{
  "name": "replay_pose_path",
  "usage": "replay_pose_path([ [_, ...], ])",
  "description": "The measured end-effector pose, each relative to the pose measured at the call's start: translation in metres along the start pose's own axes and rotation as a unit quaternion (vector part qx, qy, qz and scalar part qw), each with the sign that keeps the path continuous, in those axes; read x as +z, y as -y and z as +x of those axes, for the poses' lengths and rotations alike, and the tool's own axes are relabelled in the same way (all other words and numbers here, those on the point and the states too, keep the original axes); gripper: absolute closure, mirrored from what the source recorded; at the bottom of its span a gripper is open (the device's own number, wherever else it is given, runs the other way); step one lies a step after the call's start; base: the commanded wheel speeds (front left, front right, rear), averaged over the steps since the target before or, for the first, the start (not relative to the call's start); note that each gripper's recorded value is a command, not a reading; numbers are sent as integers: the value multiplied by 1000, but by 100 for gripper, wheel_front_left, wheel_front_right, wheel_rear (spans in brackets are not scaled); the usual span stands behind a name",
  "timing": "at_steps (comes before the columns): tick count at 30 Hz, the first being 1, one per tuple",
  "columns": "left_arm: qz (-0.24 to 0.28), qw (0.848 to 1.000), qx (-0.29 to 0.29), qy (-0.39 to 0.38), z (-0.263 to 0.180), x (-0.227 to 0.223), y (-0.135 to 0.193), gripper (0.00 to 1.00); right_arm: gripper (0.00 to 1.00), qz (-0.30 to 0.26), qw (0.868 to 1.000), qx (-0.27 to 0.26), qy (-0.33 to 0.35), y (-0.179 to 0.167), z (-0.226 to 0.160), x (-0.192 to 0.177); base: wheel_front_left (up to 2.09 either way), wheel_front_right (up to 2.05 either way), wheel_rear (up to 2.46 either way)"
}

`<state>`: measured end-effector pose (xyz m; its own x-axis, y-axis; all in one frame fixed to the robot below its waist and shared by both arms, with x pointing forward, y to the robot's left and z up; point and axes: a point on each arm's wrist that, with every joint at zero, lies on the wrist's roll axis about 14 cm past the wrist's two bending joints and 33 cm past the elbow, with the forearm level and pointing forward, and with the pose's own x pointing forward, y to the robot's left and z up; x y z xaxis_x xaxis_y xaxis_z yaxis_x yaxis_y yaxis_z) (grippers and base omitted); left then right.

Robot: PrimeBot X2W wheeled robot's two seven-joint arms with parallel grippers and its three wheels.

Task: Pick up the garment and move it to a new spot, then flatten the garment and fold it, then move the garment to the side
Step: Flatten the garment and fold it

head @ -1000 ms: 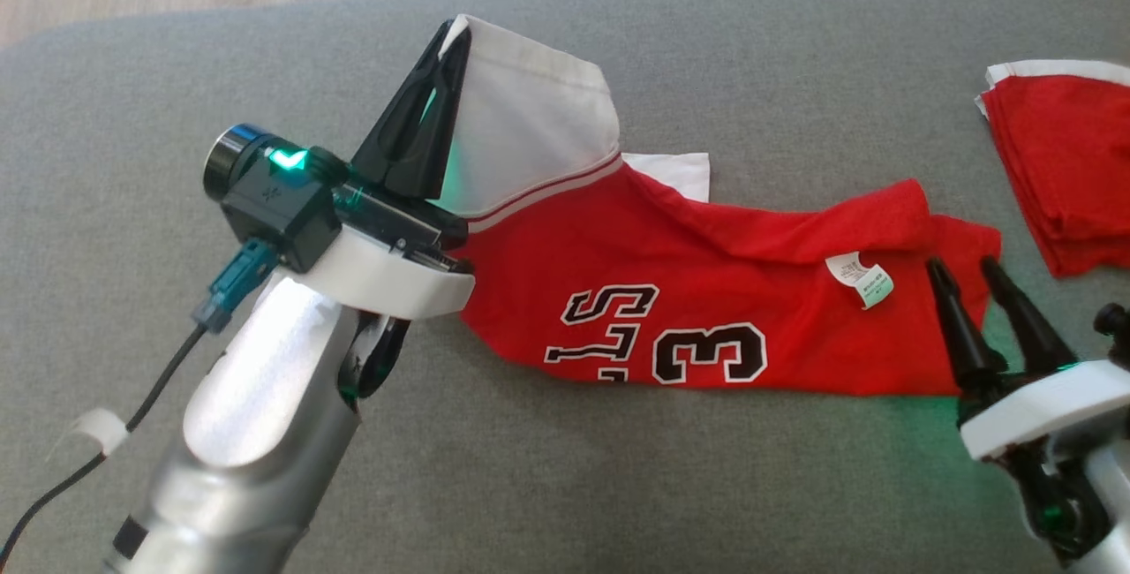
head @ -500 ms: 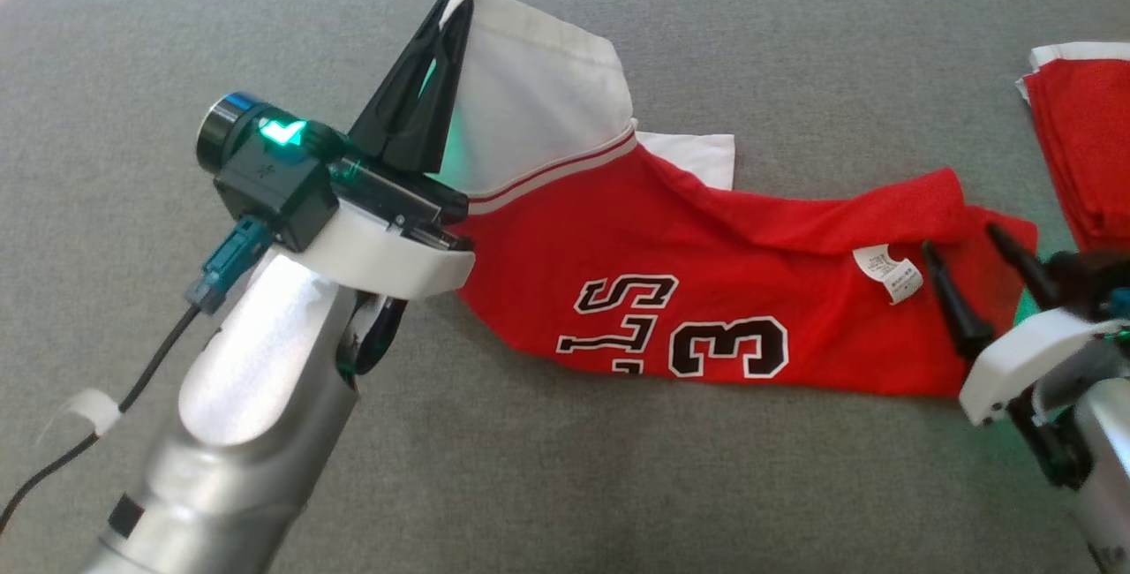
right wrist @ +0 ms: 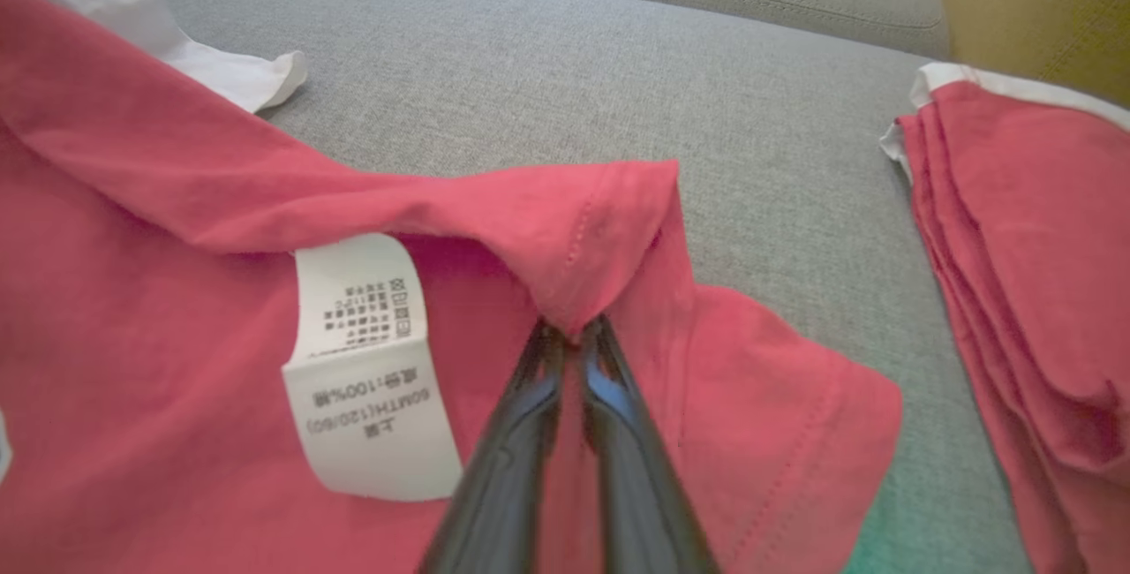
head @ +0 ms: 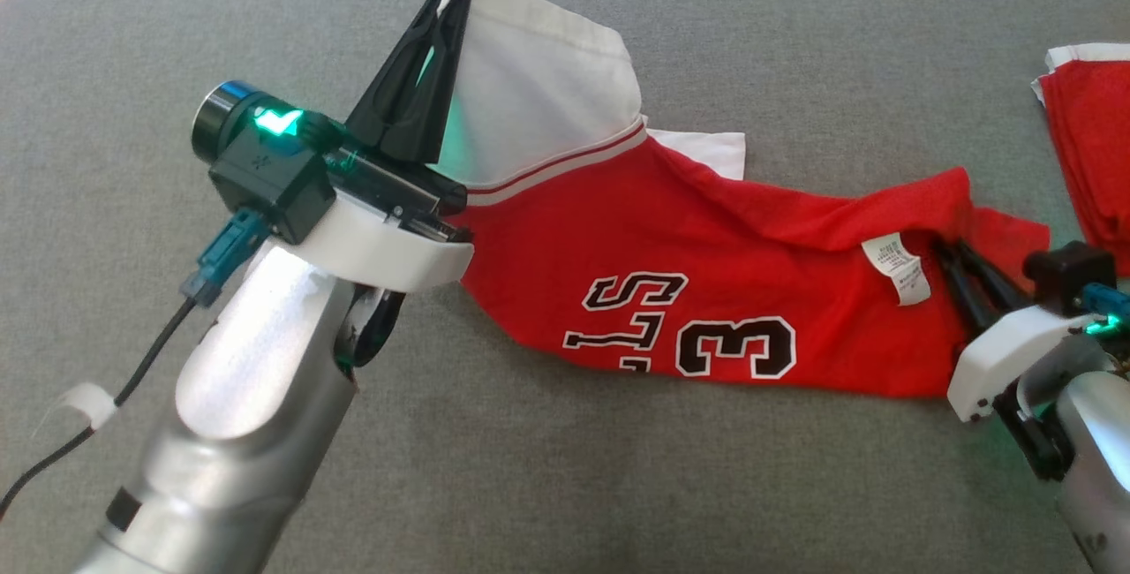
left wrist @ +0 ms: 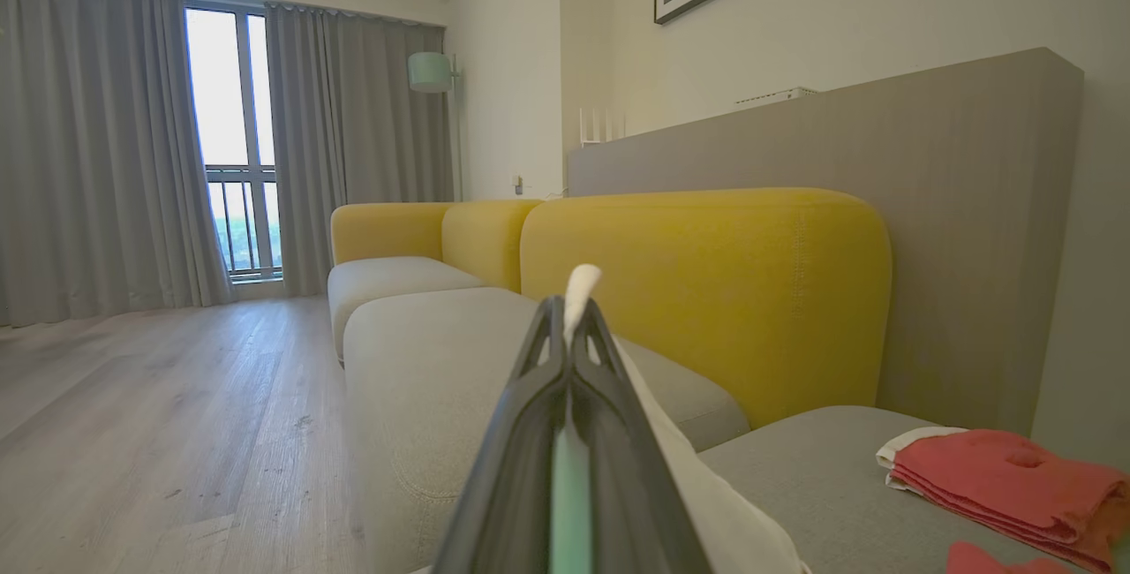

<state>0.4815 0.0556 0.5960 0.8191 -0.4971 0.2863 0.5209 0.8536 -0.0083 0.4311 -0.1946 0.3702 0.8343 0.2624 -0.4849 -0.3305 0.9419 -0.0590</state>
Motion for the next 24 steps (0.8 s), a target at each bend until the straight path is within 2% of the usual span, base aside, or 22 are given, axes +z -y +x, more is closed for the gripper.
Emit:
replay_pose_path([
  [1, 0, 1000, 0, 0, 0, 0, 0, 100, 100, 0, 1000, -1, 1, 0, 1, 1, 0, 0, 0],
  [10, 8, 1000, 3, 10, -1, 11, 0, 100, 100, -3, 999, -18, 41, 11, -5, 17, 0, 0, 0],
  [17, 30, 999, -2, 41, -4, 42, 3, 100, 100, 5, 990, -51, 131, 30, -24, 68, 0, 0, 0],
  [22, 53, 994, -6, 100, -9, 91, 9, 100, 100, 10, 969, -84, 231, 51, -63, 129, 0, 0, 0],
  [24, 71, 988, -11, 140, -14, 125, 13, 100, 100, 8, 956, -109, 273, 67, -97, 156, 0, 0, 0],
])
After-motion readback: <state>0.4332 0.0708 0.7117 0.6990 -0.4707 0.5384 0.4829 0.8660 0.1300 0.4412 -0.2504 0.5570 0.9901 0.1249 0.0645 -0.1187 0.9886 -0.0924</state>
